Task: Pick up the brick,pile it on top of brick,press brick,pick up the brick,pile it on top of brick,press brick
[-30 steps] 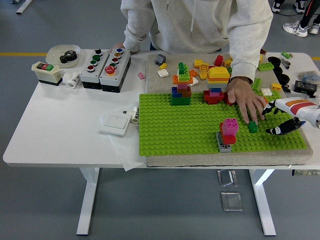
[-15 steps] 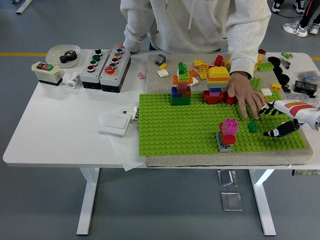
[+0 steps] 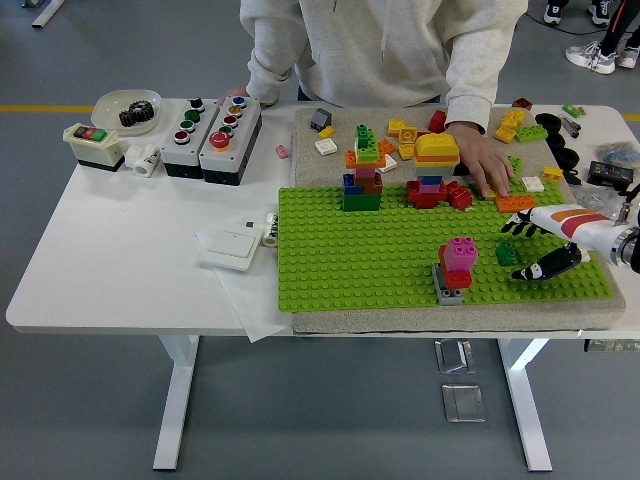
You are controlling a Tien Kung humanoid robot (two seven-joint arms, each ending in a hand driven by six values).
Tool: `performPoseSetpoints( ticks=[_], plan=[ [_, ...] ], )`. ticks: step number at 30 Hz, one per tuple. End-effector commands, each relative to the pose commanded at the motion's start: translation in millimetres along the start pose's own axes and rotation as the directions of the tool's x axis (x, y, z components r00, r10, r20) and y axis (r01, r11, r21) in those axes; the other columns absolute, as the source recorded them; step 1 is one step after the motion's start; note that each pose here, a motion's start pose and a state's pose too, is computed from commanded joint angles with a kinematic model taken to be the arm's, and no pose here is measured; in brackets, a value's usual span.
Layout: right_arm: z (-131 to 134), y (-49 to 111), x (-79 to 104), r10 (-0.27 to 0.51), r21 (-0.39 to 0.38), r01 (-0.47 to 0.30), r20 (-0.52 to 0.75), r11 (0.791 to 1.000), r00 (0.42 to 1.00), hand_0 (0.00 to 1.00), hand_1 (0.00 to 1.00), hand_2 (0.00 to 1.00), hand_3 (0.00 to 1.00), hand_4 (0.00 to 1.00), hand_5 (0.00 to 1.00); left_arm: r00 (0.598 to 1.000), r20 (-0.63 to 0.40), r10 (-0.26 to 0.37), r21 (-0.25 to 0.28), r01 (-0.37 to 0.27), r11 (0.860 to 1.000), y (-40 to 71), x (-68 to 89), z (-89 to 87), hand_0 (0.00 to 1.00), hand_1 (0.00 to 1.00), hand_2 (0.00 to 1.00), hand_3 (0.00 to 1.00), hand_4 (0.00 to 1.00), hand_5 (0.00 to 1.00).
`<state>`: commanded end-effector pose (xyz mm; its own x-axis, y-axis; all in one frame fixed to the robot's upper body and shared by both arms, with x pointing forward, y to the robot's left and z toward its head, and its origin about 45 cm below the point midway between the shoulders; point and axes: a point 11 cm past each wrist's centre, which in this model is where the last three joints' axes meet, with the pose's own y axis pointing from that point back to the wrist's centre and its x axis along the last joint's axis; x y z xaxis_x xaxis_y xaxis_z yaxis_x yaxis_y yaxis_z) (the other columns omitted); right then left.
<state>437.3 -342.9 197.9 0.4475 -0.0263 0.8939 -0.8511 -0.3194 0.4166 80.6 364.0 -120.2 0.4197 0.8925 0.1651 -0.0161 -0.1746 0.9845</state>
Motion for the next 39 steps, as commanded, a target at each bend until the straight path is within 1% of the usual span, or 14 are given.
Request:
performPoseSetpoints(
  ticks=[6, 7, 11, 12, 13, 18, 19, 24, 25, 30, 31, 36, 37, 39],
  plan=[
    [1.4, -3.7, -0.2, 0.007, -0.012, -0.007, 0.004, 1.000, 1.000, 0.677, 0.675, 0.737, 0.775, 0.948, 0.356, 1.000, 0.002, 0.000, -0.002, 0.000, 1.000, 0.2, 0.4, 1.1, 0.790, 0.699, 0.589, 0.534, 0.524, 0.508],
    [1.8, -4.0, -0.3, 0.009, -0.014, -0.009, 0.004, 1.000, 1.000, 0.670, 0.672, 0.728, 0.750, 0.935, 0.363, 1.000, 0.001, 0.000, -0.003, 0.000, 1.000, 0.2, 0.3, 1.1, 0.790, 0.699, 0.589, 0.533, 0.523, 0.509],
    [2.8, -5.1, -1.8, 0.009, -0.018, -0.009, 0.001, 1.000, 1.000, 0.670, 0.672, 0.728, 0.750, 0.935, 0.363, 1.000, 0.002, -0.001, -0.003, 0.001, 1.000, 0.1, -0.3, 1.0, 0.790, 0.699, 0.589, 0.533, 0.523, 0.509],
    [2.8, -5.2, -2.2, 0.008, -0.018, -0.008, 0.001, 1.000, 1.000, 0.670, 0.672, 0.728, 0.750, 0.935, 0.363, 1.000, 0.002, -0.001, -0.003, 0.001, 1.000, 0.1, -0.4, 0.9, 0.790, 0.699, 0.589, 0.533, 0.523, 0.509],
    [2.5, -5.3, -2.6, 0.008, -0.017, -0.008, 0.001, 1.000, 1.000, 0.663, 0.664, 0.724, 0.724, 0.924, 0.368, 1.000, 0.002, -0.002, -0.003, 0.002, 1.000, 0.0, -0.7, 0.7, 0.791, 0.700, 0.590, 0.532, 0.523, 0.509],
    [-0.4, -6.0, -4.3, 0.003, -0.007, -0.003, -0.004, 1.000, 1.000, 0.663, 0.664, 0.724, 0.724, 0.924, 0.368, 1.000, 0.003, -0.004, 0.000, 0.004, 1.000, -0.2, -1.7, -0.5, 0.791, 0.700, 0.590, 0.532, 0.523, 0.509],
    [-1.0, -6.2, -4.7, 0.003, -0.005, -0.003, -0.005, 1.000, 1.000, 0.654, 0.656, 0.717, 0.697, 0.909, 0.363, 1.000, 0.004, -0.005, 0.000, 0.005, 1.000, -0.3, -1.9, -0.7, 0.792, 0.700, 0.589, 0.532, 0.523, 0.509],
    [-1.2, -6.5, -7.1, 0.003, -0.002, -0.003, -0.008, 1.000, 1.000, 0.654, 0.656, 0.717, 0.697, 0.909, 0.363, 1.000, 0.004, -0.006, 0.002, 0.006, 1.000, -0.5, -3.0, -1.8, 0.792, 0.700, 0.589, 0.532, 0.523, 0.509],
    [-1.0, -6.5, -7.3, 0.004, -0.003, -0.004, -0.008, 1.000, 1.000, 0.635, 0.635, 0.686, 0.625, 0.855, 0.383, 1.000, 0.004, -0.006, 0.002, 0.006, 1.000, -0.6, -3.1, -1.8, 0.792, 0.705, 0.589, 0.533, 0.523, 0.508],
    [-0.5, -6.3, -7.4, 0.006, -0.004, -0.006, -0.013, 1.000, 1.000, 0.635, 0.635, 0.686, 0.625, 0.855, 0.383, 1.000, 0.005, -0.006, 0.002, 0.006, 1.000, -0.5, -2.9, -1.7, 0.792, 0.705, 0.589, 0.533, 0.523, 0.508],
    [-0.4, -6.3, -7.2, 0.007, -0.003, -0.007, -0.014, 1.000, 1.000, 0.628, 0.624, 0.671, 0.587, 0.829, 0.396, 1.000, 0.005, -0.006, 0.002, 0.006, 1.000, -0.5, -2.9, -1.6, 0.792, 0.705, 0.591, 0.533, 0.523, 0.509],
    [0.1, -5.9, -6.4, 0.010, -0.003, -0.010, -0.018, 1.000, 1.000, 0.628, 0.624, 0.671, 0.587, 0.829, 0.396, 1.000, 0.005, -0.005, 0.001, 0.005, 1.000, -0.4, -2.4, -1.1, 0.792, 0.705, 0.591, 0.533, 0.523, 0.509],
    [0.1, -5.8, -6.5, 0.010, -0.003, -0.010, -0.018, 1.000, 1.000, 0.606, 0.610, 0.653, 0.582, 0.825, 0.391, 1.000, 0.005, -0.005, 0.001, 0.005, 1.000, -0.4, -2.4, -1.0, 0.792, 0.705, 0.590, 0.532, 0.523, 0.509],
    [0.2, -5.7, -6.7, 0.009, -0.003, -0.009, -0.019, 1.000, 1.000, 0.606, 0.610, 0.653, 0.582, 0.825, 0.391, 1.000, 0.006, -0.005, 0.001, 0.005, 1.000, -0.4, -2.3, -0.9, 0.792, 0.705, 0.590, 0.532, 0.523, 0.509]
  ],
)
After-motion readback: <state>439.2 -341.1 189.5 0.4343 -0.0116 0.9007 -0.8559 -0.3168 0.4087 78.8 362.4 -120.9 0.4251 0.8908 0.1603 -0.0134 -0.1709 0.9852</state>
